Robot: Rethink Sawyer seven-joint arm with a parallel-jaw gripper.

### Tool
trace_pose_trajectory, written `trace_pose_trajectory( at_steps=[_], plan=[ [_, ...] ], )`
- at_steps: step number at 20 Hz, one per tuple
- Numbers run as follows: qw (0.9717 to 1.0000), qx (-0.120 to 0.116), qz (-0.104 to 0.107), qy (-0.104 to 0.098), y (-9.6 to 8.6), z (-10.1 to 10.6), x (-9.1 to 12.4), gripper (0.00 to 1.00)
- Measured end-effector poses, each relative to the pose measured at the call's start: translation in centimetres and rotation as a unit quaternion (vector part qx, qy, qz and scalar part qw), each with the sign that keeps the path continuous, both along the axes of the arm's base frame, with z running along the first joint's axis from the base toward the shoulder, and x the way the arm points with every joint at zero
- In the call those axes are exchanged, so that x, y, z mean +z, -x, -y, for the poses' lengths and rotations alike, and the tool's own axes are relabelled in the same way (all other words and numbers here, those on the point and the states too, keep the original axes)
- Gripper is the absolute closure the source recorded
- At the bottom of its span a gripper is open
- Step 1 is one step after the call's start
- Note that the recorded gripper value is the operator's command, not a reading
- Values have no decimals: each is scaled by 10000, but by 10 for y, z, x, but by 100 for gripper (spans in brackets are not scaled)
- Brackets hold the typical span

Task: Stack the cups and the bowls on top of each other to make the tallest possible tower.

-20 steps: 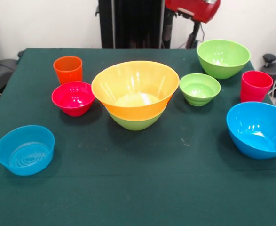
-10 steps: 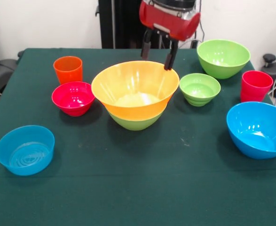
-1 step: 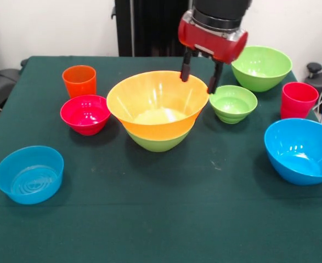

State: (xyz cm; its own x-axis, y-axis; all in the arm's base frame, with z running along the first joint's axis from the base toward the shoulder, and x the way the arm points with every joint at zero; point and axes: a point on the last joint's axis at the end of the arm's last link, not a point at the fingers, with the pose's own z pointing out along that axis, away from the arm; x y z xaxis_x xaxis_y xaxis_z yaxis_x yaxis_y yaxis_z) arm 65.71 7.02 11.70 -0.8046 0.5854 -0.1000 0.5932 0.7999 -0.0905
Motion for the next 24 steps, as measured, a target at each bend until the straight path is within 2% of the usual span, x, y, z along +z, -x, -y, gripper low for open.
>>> trace_pose_trajectory(
  at_steps=[5, 12, 19, 24],
  plan=[
    [9999, 34, -75, -57, 3, -16, -10, 0],
    [9999, 11, -137, -2, 2, -11, -19, 0],
    [9999, -59, -90, 133, -7, 0, -13, 0],
    [9998, -58, -54, 171, -14, -9, -2, 0]
  ],
)
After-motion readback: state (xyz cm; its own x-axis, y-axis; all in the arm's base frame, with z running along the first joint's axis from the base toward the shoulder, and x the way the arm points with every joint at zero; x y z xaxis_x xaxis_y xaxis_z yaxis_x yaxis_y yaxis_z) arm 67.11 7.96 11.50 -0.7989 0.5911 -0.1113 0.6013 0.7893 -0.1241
